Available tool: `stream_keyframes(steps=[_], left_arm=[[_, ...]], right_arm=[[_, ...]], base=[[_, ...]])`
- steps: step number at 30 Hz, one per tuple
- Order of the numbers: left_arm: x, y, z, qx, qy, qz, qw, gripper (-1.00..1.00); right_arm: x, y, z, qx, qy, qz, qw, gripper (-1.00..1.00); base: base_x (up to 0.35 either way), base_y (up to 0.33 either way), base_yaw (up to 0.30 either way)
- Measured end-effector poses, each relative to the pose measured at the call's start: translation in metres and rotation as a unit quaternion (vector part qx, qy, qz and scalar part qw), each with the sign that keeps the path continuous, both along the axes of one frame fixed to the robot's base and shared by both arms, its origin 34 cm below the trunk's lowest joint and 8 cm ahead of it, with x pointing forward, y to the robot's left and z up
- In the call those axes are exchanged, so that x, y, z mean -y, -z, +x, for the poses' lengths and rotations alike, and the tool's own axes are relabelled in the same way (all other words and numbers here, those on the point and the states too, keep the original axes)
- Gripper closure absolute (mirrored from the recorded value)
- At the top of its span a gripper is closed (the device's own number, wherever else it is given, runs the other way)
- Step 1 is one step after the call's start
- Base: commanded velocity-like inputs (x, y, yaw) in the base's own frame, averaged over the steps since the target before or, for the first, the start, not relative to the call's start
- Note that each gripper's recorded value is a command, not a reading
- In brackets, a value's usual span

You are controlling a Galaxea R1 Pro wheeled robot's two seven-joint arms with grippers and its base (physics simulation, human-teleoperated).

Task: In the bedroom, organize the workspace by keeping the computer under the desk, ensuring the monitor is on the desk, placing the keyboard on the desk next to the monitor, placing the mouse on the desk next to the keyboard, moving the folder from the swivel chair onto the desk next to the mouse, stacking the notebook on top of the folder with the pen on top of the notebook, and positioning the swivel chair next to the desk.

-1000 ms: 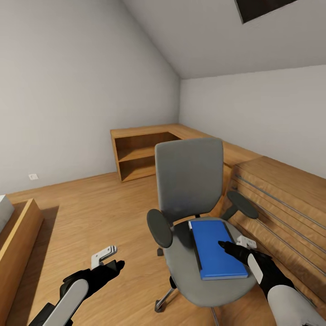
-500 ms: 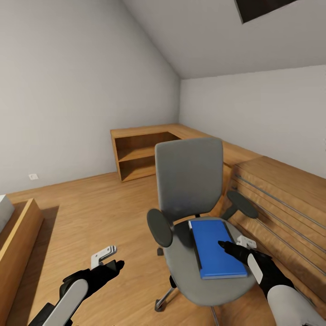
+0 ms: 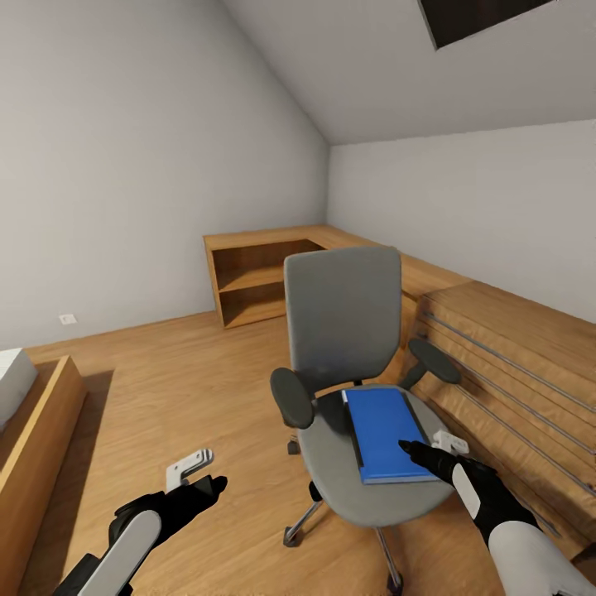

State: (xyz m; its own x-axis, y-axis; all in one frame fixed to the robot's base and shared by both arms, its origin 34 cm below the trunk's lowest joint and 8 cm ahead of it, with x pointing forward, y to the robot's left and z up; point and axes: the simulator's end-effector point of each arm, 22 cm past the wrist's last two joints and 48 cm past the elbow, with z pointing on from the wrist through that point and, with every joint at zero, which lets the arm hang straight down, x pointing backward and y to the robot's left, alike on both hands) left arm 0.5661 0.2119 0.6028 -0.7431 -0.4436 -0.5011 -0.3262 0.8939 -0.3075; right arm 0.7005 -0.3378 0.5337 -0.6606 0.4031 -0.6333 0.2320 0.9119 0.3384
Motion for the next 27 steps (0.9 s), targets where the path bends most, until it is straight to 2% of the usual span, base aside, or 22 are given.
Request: stream_keyframes(steps=[6,15,27], left_arm=[[0.0000,0.0001,0.0000,0.000,0.000,0.000,1.0000,-1.00],[0.0001,0.0002,0.0000,0.000,0.000,0.000,1.0000,-1.00],[0.0005,-0.0001,-0.0001,0.000,0.001,-0.001,1.0000,-1.00]], right_arm=[[0.0000,0.0021,-0.0014,-0.003,0.000,-0.001,1.0000,-1.00],[-0.0014,0.0058,-0.0040,-0.007,0.000,0.002,1.0000,-1.00],[-0.0015,0.0087,-0.0067,-0.012,0.000,0.002,0.9999,-1.00]], base=[[-0.083,0.000,0.000],[-0.244,0.000,0.000],[-0.036,0.000,0.000]])
